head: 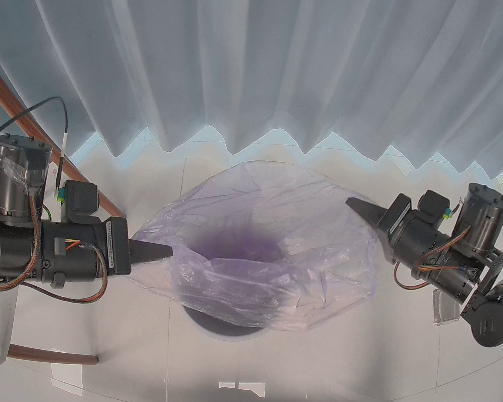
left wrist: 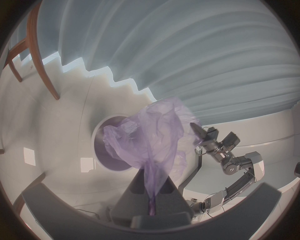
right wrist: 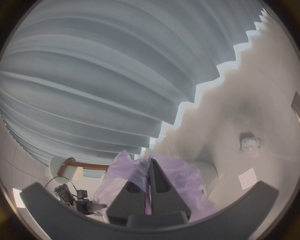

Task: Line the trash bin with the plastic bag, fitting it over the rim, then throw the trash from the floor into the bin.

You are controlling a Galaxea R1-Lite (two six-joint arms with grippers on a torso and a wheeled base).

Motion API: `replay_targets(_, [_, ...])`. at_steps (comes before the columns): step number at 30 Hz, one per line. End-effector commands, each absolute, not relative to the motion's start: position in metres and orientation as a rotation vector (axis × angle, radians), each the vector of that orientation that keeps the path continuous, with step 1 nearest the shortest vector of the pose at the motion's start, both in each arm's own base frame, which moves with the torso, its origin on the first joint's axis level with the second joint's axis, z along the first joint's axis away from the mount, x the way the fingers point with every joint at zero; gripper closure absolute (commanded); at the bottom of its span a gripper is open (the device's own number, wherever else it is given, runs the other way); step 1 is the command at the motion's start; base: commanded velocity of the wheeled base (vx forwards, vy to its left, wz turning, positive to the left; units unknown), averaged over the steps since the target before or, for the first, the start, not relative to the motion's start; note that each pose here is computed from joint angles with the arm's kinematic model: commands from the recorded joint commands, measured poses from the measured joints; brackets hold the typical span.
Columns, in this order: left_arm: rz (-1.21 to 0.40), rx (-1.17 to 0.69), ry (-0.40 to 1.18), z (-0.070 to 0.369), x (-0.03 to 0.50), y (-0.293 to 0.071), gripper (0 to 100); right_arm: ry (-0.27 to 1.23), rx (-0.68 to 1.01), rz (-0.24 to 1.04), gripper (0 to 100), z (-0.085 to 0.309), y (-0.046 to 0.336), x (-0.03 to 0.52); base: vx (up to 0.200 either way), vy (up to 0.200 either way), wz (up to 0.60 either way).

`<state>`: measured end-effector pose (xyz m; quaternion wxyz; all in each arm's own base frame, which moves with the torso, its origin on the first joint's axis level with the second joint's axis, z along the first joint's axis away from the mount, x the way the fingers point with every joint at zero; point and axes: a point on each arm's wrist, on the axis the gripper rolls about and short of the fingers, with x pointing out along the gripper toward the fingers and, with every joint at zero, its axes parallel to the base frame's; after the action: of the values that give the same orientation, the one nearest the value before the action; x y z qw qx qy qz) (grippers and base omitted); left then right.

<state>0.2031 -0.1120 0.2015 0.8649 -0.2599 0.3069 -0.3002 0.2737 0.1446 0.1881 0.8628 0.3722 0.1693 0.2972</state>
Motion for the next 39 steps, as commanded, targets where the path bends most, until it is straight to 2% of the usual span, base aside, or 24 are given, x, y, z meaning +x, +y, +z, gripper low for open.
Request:
replay_targets(1, [-0.611,-0.542,0.69,0.186,0.213,-0.117,100,0.473,0.772,0.601,100,0.151,0.159,0.283,0.0,0.0,0.0])
replay_targets(10, [-0.577,-0.525,0.776,0.162,0.226,-0.123,100,0.501,0.798,0.605,100,0.148,0.162,0.282,0.0,0.0,0.0])
replay_targets(18, [-0.594,-0.555,0.741,0.141,0.243,-0.132,100,0.633,0.905,0.691,100,0.144,0.168,0.271,0.0,0.0,0.0])
replay_targets(26, [-0.576,-0.562,0.748,0.11,0.261,-0.14,100,0.699,0.918,0.666,100,0.124,0.173,0.278,0.0,0.0,0.0])
replay_targets(39, [-0.557,-0.562,0.754,0.094,0.271,-0.141,100,0.658,0.918,0.651,100,0.082,0.184,0.294,0.0,0.0,0.0])
